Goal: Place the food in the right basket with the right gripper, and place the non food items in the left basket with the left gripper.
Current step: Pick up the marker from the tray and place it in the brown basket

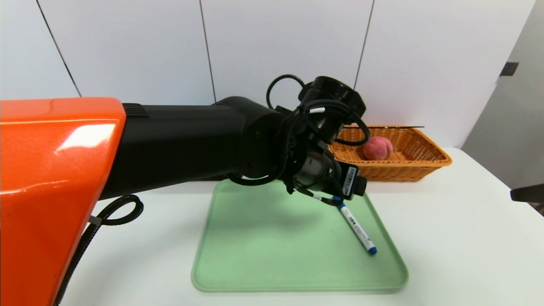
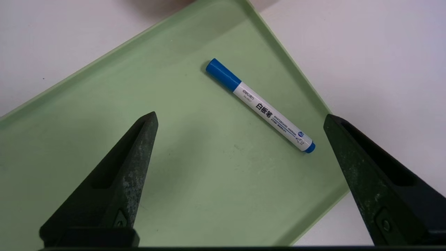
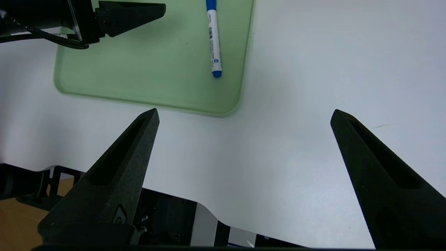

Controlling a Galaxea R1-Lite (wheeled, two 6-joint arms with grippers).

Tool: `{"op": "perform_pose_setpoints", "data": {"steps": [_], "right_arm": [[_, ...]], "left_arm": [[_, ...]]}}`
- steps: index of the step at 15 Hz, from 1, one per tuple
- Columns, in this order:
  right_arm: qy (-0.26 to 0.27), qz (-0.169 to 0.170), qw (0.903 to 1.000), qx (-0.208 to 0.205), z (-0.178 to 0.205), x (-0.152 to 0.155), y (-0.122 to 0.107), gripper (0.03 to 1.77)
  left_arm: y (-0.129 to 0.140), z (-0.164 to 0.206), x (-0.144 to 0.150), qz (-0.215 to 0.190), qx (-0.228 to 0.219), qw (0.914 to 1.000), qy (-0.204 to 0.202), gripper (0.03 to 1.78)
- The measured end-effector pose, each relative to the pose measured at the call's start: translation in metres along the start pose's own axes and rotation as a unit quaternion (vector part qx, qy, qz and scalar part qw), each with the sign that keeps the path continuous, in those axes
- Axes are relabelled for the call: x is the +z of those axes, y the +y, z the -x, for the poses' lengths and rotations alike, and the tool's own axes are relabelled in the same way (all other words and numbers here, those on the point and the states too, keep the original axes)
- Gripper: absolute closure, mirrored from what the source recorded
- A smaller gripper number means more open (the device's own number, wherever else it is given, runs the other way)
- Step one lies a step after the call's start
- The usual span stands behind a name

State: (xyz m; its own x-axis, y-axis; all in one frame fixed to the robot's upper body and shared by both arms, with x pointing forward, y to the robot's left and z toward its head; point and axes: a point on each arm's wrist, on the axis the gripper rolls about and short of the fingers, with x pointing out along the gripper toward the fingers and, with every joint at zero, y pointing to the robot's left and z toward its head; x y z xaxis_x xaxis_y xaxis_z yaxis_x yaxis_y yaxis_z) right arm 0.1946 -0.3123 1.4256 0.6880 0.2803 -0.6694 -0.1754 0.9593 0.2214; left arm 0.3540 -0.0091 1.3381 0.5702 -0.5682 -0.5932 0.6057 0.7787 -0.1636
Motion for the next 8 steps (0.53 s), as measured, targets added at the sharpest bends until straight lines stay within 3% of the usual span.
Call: {"op": "perform_pose_setpoints", "data": {"steps": [8], "right_arm": [[0.019,-0.015,0.9997,-0.003,-0.006,-0.008,-0.002,0.11]], "left_arm": [[-0.030,-0.020,-0.019,0.013,0.038,0.9992,-0.004,0.12]]}}
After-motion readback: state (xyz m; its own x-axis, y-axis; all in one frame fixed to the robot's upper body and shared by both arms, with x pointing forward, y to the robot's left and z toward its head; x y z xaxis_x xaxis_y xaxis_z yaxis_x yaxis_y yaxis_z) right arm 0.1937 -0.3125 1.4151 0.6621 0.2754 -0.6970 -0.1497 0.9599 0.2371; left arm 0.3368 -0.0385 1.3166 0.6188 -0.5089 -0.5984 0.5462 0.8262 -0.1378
